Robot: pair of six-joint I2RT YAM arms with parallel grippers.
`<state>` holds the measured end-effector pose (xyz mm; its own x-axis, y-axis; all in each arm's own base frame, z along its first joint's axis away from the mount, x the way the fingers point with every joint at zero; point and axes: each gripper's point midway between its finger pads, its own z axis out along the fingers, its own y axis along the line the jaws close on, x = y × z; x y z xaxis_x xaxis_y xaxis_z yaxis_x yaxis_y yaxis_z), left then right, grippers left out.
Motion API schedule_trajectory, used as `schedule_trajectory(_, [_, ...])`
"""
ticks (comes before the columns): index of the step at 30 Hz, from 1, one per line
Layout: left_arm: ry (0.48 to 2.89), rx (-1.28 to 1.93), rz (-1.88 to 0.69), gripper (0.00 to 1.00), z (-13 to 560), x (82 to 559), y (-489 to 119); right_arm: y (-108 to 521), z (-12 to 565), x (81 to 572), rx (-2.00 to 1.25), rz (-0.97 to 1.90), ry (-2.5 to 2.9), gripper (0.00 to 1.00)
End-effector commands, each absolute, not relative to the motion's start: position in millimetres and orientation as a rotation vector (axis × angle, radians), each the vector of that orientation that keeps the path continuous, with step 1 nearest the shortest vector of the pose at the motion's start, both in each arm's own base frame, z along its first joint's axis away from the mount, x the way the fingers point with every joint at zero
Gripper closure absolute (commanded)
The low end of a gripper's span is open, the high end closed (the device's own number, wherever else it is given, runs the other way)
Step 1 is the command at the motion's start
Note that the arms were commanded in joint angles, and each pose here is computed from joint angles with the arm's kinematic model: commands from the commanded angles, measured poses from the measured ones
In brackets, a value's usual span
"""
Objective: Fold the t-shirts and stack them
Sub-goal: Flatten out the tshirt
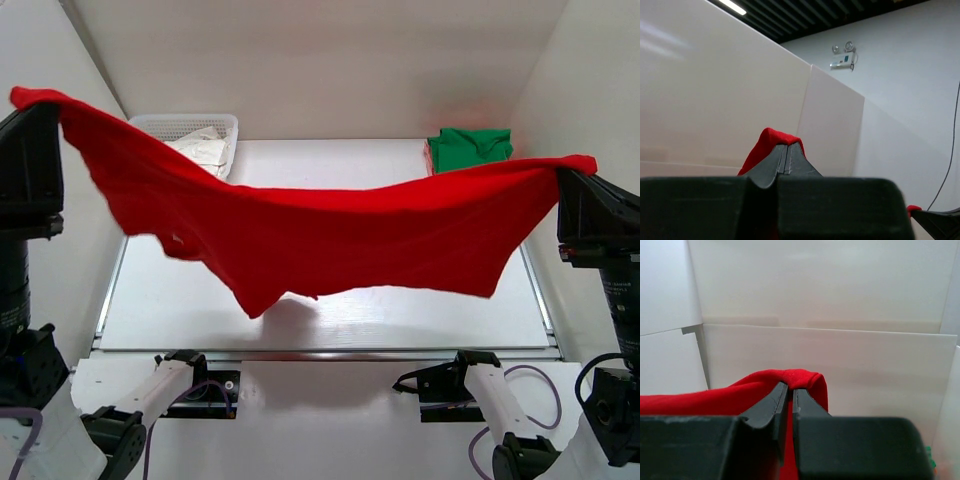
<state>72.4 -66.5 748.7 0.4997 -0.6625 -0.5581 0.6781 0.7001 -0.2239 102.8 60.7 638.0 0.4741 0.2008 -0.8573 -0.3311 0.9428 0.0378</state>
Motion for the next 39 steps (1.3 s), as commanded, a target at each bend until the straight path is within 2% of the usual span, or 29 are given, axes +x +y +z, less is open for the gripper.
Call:
schedule_trajectory(1, [0.612, -0.021, -0.809, 1.00, 758.3, 60.9, -54.5, 57.2, 650.0, 100.9, -0.118, 0.321, 0.984, 1.00])
schedule_trajectory(6, [0.601, -0.040, -0.815, 1.00, 759.6, 63.1, -51.7, 56.2, 653.0, 100.2, -0.117, 0.313, 0.978, 1.00])
schedule_trajectory(9, [0.619, -0.058, -0.811, 1.00, 759.8, 84.4, -53.8, 55.6, 655.6, 113.0, -0.118, 0.324, 0.986, 1.00])
schedule_trajectory(16, [0.787, -0.065, -0.780, 1.00, 733.5, 188.2, -76.5, 54.2, 613.7, 199.8, -0.113, 0.359, 1.140, 1.00])
schedule_trajectory(20, [0.936, -0.091, -0.770, 1.00, 667.7, 256.9, -88.4, 50.3, 563.7, 254.0, -0.096, 0.400, 1.249, 1.00])
schedule_trajectory(22, [0.965, -0.109, -0.750, 1.00, 644.1, 280.8, -89.2, 47.9, 521.2, 286.2, -0.072, 0.440, 1.328, 1.00])
schedule_trajectory(33, [1.281, -0.212, -0.655, 1.00, 442.5, 456.1, -109.2, 50.7, 348.2, 427.2, -0.046, 0.456, 1.652, 1.00])
schedule_trajectory(37, [1.365, -0.217, -0.629, 1.00, 396.2, 518.2, -123.4, 59.0, 278.1, 479.1, -0.056, 0.469, 1.789, 1.00])
schedule_trajectory(39, [1.441, -0.226, -0.608, 1.00, 354.5, 553.9, -131.8, 58.8, 267.6, 500.9, -0.052, 0.487, 1.807, 1.00])
